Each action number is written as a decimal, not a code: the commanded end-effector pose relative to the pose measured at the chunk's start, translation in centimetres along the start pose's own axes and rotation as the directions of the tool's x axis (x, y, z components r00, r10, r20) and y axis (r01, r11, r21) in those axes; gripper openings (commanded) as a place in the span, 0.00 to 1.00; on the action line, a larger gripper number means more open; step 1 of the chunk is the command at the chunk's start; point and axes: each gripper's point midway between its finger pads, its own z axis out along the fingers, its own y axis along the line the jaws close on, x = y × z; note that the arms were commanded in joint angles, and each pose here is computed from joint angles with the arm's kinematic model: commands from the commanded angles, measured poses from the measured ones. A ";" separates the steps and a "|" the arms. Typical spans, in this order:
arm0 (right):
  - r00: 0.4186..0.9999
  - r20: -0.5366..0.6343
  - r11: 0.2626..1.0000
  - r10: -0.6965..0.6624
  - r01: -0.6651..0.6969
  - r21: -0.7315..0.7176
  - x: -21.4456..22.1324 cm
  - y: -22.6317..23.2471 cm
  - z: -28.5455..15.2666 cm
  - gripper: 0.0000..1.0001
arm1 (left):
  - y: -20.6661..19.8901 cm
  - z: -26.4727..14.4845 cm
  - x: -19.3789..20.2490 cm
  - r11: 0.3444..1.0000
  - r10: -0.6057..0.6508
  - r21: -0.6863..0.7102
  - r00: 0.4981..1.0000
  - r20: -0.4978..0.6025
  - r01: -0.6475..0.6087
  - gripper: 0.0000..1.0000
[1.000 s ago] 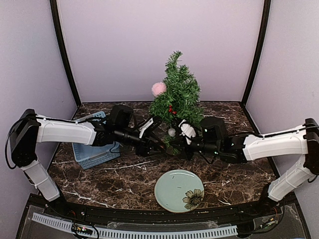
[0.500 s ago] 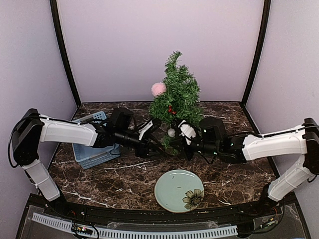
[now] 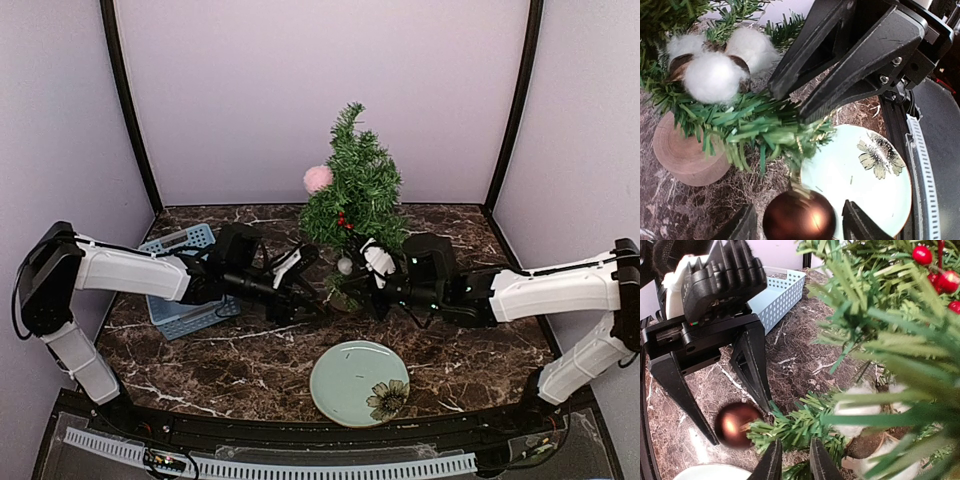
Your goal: Decorate the small christmas tree
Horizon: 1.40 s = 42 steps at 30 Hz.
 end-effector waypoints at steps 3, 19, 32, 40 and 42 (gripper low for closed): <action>0.997 0.080 1.000 0.008 -0.007 -0.009 -2.1 0.3 -1.1 0.21 | -0.7 -1.7 -2.1 0.998 0.054 -0.016 0.995 0.080 -0.053 0.66; 0.980 0.192 0.998 0.048 -0.038 -0.056 -2.7 1.0 -5.8 0.22 | 1.2 -7.0 -4.4 0.981 -0.069 -0.155 0.957 0.281 0.116 0.95; 0.953 0.282 0.992 0.110 -0.121 0.022 -3.9 -2.6 -10.9 0.24 | 8.4 -14.3 -6.3 0.849 -0.322 -0.256 0.837 0.442 0.462 0.99; 0.911 0.360 0.950 0.200 -0.270 0.155 -4.9 -10.1 -14.4 0.54 | 14.4 -21.4 -5.9 0.653 -0.361 -0.442 0.766 0.533 0.615 0.99; 0.899 0.377 0.933 0.221 -0.307 0.186 -5.0 -11.8 -15.1 0.62 | 15.4 -22.6 -5.4 0.601 -0.371 -0.478 0.753 0.544 0.641 0.99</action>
